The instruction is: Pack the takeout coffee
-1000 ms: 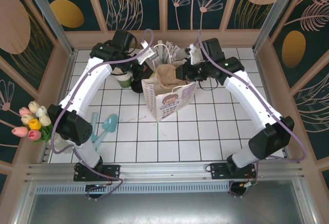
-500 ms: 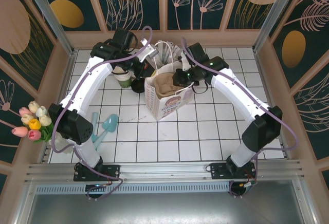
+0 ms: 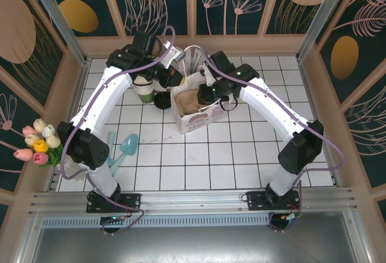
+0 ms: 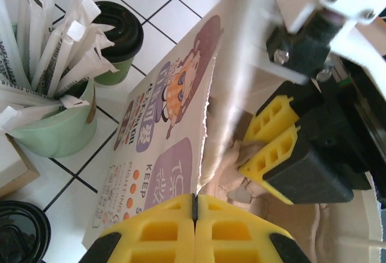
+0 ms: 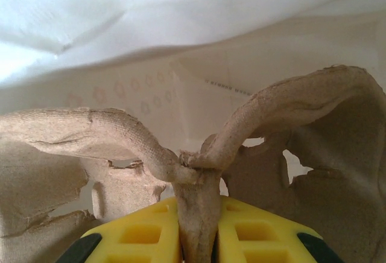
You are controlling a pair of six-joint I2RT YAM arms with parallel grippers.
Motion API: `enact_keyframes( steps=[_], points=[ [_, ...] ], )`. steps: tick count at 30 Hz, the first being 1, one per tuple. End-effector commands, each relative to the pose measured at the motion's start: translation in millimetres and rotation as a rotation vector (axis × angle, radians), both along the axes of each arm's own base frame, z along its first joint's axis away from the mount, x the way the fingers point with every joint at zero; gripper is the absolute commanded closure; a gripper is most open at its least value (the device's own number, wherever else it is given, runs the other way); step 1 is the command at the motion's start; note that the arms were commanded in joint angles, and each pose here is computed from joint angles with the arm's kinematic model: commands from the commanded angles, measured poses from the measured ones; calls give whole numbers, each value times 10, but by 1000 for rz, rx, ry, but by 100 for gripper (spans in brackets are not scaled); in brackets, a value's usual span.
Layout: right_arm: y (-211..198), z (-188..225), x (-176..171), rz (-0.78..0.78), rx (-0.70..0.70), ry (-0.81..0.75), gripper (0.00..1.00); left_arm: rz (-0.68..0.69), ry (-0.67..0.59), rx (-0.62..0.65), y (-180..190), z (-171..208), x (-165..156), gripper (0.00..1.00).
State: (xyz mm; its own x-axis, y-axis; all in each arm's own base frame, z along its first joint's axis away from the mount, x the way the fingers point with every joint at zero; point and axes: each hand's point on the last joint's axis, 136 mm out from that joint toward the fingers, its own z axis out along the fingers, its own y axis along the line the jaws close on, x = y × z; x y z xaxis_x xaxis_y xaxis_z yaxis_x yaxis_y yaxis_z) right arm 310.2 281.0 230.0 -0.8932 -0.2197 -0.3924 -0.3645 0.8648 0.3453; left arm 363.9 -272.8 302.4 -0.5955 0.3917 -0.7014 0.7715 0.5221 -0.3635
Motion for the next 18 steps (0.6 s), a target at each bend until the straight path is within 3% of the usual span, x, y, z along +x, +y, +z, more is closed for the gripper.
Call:
enact_keyframes(
  steps=[1, 6, 13, 16, 18],
  points=[
    [-64, -99, -85, 25, -67, 46, 82, 18, -66, -73, -56, 224, 100, 96],
    [-103, -202, -130, 26, -109, 96, 82, -24, -141, -150, -79, 453, -36, 93],
    [-55, -248, -85, 29, -119, 117, 82, -107, -126, -157, -68, 412, -273, 81],
    [-49, -276, -74, 27, -134, 137, 83, -132, -170, -149, 21, 438, -476, 59],
    [-44, -242, -61, 23, -137, 140, 83, -112, -231, -153, 112, 458, -607, 33]
  ],
)
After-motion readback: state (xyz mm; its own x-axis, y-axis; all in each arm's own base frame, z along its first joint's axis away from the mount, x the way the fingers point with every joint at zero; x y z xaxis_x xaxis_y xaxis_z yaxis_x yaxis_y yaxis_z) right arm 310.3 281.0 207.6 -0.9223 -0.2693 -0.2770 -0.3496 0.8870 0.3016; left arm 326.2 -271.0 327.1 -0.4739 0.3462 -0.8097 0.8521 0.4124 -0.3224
